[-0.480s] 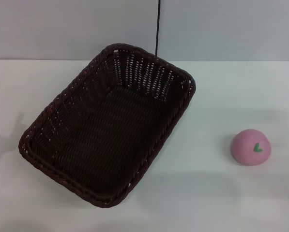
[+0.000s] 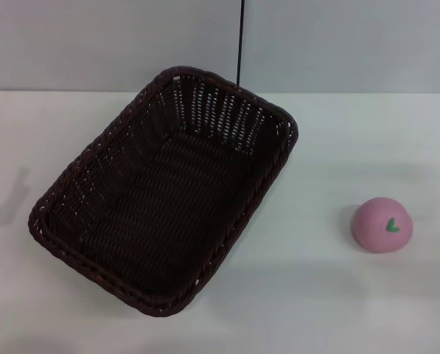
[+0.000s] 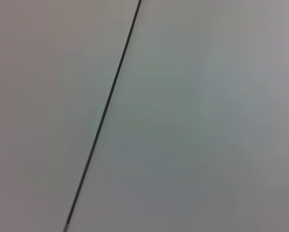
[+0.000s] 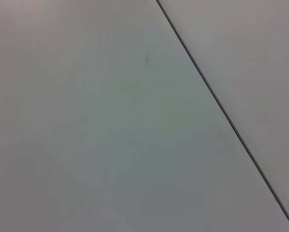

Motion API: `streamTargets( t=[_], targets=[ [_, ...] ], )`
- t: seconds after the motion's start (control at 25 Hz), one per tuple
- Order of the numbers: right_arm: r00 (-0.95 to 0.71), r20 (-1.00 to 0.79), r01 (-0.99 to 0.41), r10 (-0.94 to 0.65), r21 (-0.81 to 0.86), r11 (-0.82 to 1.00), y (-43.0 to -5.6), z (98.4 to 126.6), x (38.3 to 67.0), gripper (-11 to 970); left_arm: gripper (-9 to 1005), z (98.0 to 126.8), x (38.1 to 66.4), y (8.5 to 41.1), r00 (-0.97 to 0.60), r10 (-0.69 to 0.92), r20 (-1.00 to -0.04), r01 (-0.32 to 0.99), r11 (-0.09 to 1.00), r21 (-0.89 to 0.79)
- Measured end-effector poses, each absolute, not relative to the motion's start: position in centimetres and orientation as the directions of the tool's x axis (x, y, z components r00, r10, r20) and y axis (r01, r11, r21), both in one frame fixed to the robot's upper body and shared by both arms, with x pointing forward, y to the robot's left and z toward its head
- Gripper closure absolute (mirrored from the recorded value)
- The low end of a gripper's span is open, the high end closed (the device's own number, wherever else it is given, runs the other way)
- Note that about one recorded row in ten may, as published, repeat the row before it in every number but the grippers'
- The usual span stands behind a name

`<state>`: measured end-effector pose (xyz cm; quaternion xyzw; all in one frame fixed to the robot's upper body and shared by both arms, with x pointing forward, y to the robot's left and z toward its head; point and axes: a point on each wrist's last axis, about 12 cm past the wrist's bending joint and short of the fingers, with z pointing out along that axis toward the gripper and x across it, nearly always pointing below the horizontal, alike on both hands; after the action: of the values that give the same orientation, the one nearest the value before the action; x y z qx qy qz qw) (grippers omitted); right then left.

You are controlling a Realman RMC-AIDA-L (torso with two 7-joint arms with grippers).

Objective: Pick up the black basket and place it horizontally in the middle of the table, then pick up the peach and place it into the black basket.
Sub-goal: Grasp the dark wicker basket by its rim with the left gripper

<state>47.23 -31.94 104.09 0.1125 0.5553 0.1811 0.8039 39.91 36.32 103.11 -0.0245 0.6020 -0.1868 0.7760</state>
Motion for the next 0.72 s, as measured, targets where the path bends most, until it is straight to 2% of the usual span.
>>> streamTargets(
  t=[0.2,0.24,0.36,0.48,0.56,0.64,0.72],
  targets=[
    [0.325,-0.847,-0.132,0.420,0.399,0.907,-32.4,103.8,46.6,241,185,104.6,41.2,38.4,0.142,-0.348,-0.927,0.340,0.896,-0.284],
    [0.327,-0.845,-0.125,0.422,0.405,0.906,-32.6,103.8,46.5,241,185,105.9,42.1,39.6,0.110,-0.353,-0.929,0.386,0.877,-0.287],
    [0.331,-0.845,-0.120,0.420,0.404,0.907,-32.8,103.8,46.4,241,186,106.6,42.5,40.0,0.086,-0.352,-0.932,0.412,0.865,-0.288],
    [0.337,-0.840,-0.120,0.425,0.409,0.905,-33.1,103.9,46.3,241,186,111.6,45.1,41.6,-0.044,-0.233,-0.971,0.492,0.841,-0.224],
    [0.337,-0.838,-0.121,0.430,0.414,0.902,-33.1,103.9,46.3,241,186,111.6,45.1,41.6,-0.044,-0.233,-0.971,0.492,0.841,-0.224],
    [0.334,-0.838,-0.121,0.431,0.416,0.901,-33.1,103.9,46.4,241,186,115.4,46.9,41.0,-0.152,-0.099,-0.983,0.533,0.830,-0.166],
    [0.334,-0.838,-0.123,0.432,0.416,0.901,-33.1,103.9,46.5,241,186,116.6,47.4,40.8,-0.182,-0.064,-0.981,0.537,0.829,-0.154]
  ],
)
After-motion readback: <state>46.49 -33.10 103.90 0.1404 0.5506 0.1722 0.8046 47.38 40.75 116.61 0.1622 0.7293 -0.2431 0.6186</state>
